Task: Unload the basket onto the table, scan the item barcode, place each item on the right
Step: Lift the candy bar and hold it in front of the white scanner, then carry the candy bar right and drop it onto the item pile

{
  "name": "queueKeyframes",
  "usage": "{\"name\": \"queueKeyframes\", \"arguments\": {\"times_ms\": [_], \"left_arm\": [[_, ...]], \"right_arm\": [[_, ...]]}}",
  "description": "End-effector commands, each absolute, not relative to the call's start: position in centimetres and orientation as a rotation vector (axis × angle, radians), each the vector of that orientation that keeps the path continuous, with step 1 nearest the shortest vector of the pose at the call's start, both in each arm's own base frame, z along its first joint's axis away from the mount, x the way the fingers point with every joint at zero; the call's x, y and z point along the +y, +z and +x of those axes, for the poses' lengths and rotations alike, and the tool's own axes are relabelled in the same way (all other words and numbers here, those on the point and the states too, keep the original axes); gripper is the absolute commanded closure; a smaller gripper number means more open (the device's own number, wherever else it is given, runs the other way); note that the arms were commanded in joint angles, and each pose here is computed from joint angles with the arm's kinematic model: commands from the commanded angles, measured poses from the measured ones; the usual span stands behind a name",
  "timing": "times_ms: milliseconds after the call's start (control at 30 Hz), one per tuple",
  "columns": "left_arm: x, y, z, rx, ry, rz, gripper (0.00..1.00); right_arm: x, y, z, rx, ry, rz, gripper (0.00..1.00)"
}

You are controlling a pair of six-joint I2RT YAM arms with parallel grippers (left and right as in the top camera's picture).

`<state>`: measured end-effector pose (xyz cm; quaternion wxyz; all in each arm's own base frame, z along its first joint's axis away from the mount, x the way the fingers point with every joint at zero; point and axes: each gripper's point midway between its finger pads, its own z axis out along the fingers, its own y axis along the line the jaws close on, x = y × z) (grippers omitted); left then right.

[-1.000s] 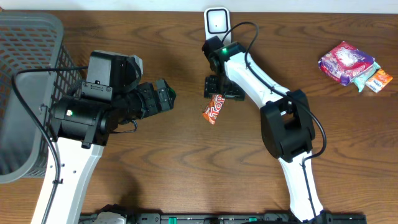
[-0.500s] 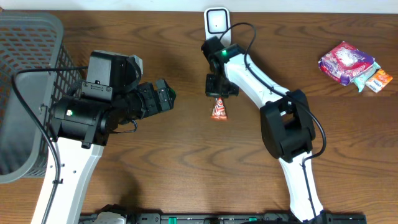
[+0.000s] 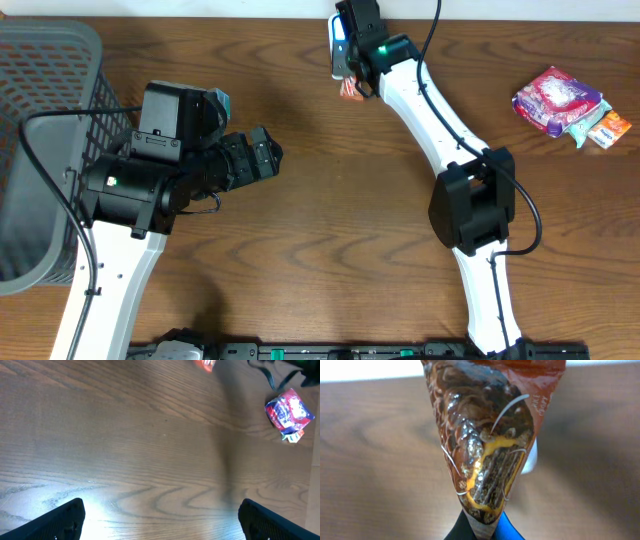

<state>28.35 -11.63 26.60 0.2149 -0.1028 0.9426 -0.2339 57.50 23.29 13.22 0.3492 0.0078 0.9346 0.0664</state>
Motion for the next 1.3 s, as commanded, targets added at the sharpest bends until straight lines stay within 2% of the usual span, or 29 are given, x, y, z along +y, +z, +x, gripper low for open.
{"name": "queueKeyframes", "arguments": {"times_ms": [0, 367, 567, 667, 767, 900, 1067, 1200, 1267], "left_arm": [[-11.6, 27.0, 28.5, 2.604, -0.653, -0.278, 0.02], [-11.6, 27.0, 28.5, 2.604, -0.654, -0.278, 0.02], [-11.6, 27.0, 28.5, 2.604, -0.654, -0.278, 0.02], [-11.6, 27.0, 28.5, 2.604, -0.654, -0.278, 0.02], [-11.6, 27.0, 28.5, 2.604, -0.654, -0.278, 0.02], [-11.6, 27.0, 28.5, 2.604, -0.654, -0.278, 0.02], [-11.6, 27.0, 28.5, 2.604, -0.653, -0.278, 0.02], [-11.6, 27.0, 28.5, 2.604, -0.654, -0.278, 0.02], [-11.6, 27.0, 28.5, 2.604, -0.653, -0.278, 0.02]], "right_arm": [[23.4, 12.7, 58.9, 2.343, 0.119, -0.037, 0.99], [17.6, 11.2, 58.9, 2.382, -0.070, 0.073, 0.99], [7.0, 12.9, 58.4, 2.392, -0.298, 0.318, 0.99], [2.3, 12.7, 57.7, 2.436, -0.380, 0.353, 0.99], [-4.2, 11.8, 55.9, 2.539, -0.537, 0.298, 0.99], [-10.8, 11.2, 53.5, 2.605, -0.636, 0.412, 0.99], [-16.6, 10.7, 50.8, 2.619, -0.665, 0.642, 0.99], [-19.5, 10.3, 49.3, 2.613, -0.641, 0.781, 0.91], [-20.5, 10.1, 48.8, 2.620, -0.618, 0.814, 0.91]]}}
